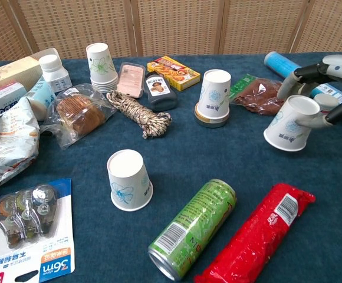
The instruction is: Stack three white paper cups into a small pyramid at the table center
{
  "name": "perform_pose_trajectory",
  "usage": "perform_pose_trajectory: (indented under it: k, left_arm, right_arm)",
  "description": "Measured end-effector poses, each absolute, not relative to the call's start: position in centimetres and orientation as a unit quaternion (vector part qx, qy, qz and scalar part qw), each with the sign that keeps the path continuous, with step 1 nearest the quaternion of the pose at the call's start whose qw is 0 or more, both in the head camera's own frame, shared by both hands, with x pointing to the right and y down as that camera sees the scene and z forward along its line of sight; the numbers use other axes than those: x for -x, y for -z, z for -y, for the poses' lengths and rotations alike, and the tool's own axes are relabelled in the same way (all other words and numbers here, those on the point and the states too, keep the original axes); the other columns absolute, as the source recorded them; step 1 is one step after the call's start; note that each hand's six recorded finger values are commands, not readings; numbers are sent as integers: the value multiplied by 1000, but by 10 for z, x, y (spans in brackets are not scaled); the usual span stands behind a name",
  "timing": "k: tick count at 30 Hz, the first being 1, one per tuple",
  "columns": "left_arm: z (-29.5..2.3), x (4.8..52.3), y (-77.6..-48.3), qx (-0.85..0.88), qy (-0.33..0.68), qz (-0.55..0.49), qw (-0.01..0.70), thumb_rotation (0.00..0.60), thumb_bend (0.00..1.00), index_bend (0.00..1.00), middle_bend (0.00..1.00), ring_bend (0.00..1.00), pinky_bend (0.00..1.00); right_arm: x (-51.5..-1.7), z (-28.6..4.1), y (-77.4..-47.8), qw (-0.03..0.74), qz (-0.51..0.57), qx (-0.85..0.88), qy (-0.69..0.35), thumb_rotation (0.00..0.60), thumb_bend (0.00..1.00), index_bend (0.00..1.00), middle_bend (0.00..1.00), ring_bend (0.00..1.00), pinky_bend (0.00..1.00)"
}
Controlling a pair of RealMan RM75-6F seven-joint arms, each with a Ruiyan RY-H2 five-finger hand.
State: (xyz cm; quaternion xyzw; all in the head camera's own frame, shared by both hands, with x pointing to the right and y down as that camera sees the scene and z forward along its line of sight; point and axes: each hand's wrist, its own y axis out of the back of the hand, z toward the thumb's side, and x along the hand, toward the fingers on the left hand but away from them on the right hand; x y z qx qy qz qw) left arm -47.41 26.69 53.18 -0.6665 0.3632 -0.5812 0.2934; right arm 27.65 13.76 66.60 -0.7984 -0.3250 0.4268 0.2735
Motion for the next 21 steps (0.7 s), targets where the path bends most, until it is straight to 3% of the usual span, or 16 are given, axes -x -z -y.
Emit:
perform_pose_trajectory:
  k: [21]
  left_arm:
    - [-267,475,-532,667,582,-364,291,600,273,0,0,0,0]
  right_arm:
    - [-189,-145,-666,311,275,816,-401,600,307,340,440,408,244]
